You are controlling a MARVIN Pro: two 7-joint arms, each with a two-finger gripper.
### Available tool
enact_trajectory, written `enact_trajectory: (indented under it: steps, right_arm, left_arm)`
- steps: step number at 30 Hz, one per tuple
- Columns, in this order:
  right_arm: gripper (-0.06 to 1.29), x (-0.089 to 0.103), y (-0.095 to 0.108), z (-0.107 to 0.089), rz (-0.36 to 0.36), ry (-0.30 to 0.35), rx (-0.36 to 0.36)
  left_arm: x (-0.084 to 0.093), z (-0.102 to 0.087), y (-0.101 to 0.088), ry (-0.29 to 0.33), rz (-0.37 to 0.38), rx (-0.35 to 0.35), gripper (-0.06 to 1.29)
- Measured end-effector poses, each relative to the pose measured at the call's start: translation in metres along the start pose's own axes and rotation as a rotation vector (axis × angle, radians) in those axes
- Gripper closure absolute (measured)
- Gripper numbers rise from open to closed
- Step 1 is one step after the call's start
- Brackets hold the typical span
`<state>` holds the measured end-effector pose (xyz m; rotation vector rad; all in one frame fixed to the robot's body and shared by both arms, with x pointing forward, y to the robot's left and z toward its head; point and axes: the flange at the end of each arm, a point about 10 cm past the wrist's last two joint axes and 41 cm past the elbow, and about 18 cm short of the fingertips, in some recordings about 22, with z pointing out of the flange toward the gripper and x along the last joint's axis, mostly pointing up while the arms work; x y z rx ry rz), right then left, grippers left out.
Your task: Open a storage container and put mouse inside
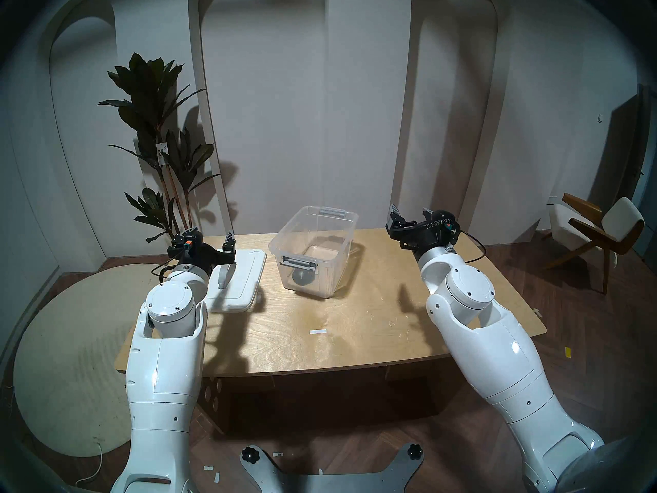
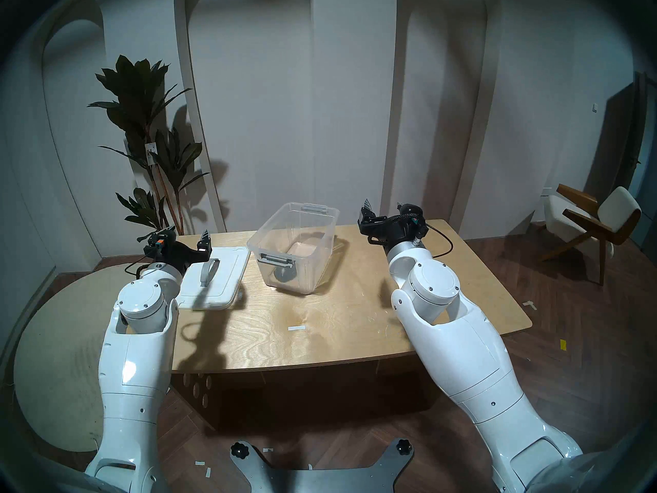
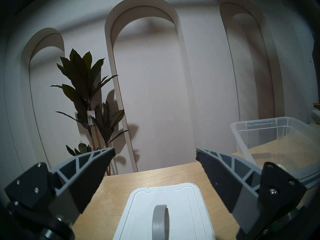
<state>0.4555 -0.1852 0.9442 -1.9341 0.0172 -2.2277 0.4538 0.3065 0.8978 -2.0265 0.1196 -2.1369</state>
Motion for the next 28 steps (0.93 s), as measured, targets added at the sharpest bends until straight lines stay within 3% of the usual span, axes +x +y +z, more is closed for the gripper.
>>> enact_trajectory:
  steps: [11, 28]
  right_arm:
    - [0.01, -0.012, -0.008, 0.001, -0.043, -0.079, 0.032]
    - [0.01, -0.008, -0.005, 0.003, -0.055, -0.075, 0.019]
  left_arm:
    - [0.000, 0.000, 0.000, 0.000, 0.000, 0.000, -0.02]
    - [0.000, 0.000, 0.000, 0.000, 0.000, 0.000, -0.02]
